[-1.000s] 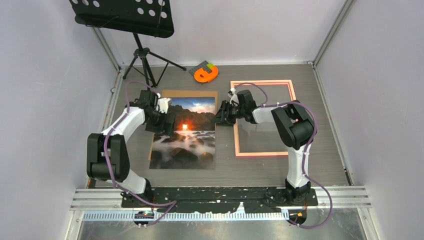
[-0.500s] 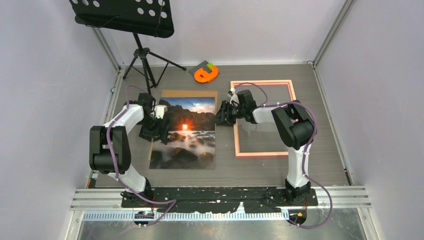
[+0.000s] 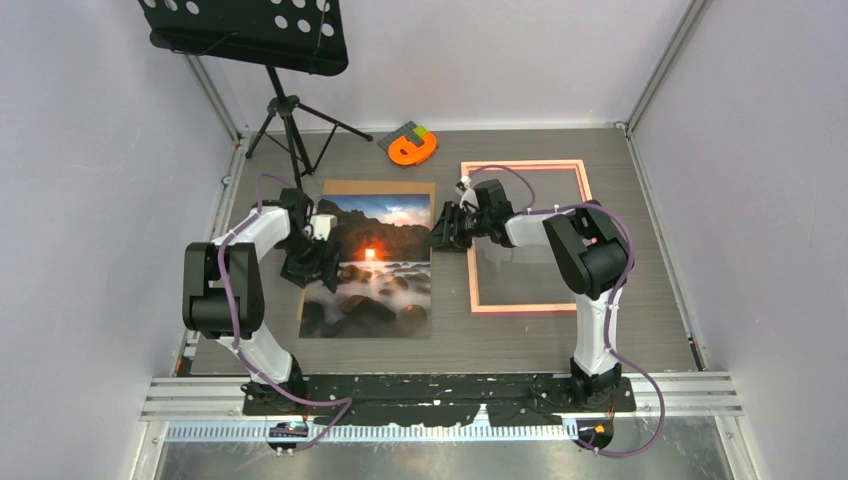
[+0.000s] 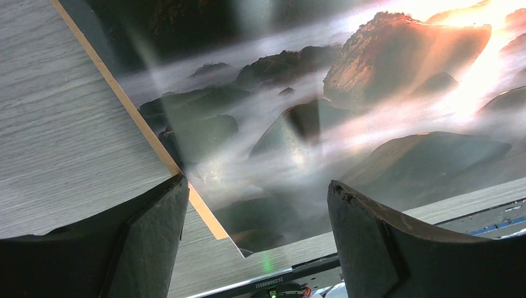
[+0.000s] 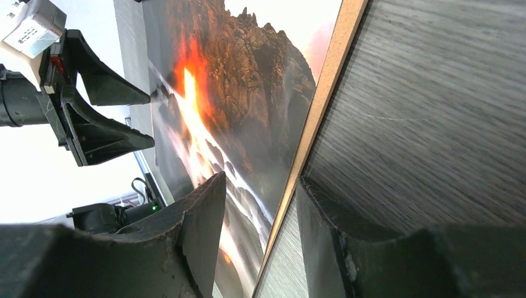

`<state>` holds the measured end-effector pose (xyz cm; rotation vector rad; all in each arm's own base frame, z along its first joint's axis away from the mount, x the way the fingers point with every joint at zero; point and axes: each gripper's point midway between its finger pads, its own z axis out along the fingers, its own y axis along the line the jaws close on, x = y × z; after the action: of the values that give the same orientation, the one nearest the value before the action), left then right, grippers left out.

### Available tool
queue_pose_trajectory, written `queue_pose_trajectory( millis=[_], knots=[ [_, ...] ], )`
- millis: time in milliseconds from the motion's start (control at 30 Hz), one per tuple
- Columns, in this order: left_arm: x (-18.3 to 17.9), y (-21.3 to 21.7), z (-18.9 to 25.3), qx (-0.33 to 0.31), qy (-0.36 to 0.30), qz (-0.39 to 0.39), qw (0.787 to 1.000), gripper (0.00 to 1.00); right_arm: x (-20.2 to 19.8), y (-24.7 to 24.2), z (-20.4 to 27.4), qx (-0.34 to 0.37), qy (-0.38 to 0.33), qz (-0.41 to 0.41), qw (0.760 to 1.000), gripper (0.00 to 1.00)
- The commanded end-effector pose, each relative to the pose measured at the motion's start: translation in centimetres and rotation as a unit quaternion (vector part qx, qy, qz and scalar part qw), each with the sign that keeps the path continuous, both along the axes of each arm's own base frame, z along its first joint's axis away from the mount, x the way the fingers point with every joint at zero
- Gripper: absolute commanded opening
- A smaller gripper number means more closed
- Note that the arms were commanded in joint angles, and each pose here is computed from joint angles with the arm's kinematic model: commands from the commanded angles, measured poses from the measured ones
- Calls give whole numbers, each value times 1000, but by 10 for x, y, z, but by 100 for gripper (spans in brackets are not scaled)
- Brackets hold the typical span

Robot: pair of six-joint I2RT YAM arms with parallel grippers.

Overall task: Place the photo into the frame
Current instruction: Pick up the photo at the center of the board.

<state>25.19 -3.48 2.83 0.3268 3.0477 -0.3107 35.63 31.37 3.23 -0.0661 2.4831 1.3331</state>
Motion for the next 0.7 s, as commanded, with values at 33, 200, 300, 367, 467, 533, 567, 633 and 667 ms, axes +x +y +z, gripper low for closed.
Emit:
queue_pose_trajectory(
  millis=[33,200,300,367,467,533,567,633,667],
  knots=[
    [7,-9,1,-27,3,-3,1000,82,-15,-19,-38,-59,46,-9,997,53],
    [7,-16,-1,-48,15,-3,999,82,-16,-17,-39,-53,47,-8,997,53],
    [9,-18,-1,-55,15,-3,998,82,-17,-15,-40,-43,52,-6,998,53],
    [10,-20,-1,-60,15,-3,998,82,-18,-12,-40,-36,54,-5,998,53],
    [11,-26,1,-78,15,-4,997,82,-20,-10,-42,-30,59,-4,998,53],
    [12,-29,2,-86,13,-6,996,82,-19,-8,-41,-22,57,-5,998,53],
    [13,-30,3,-90,12,-6,996,82,-20,-7,-40,-19,57,-3,998,53],
    [14,-33,4,-98,12,-5,995,82,-20,-7,-39,-14,56,-3,998,53],
    [14,-34,5,-101,11,-5,995,82,-20,-6,-39,-11,54,-4,998,53]
  ],
)
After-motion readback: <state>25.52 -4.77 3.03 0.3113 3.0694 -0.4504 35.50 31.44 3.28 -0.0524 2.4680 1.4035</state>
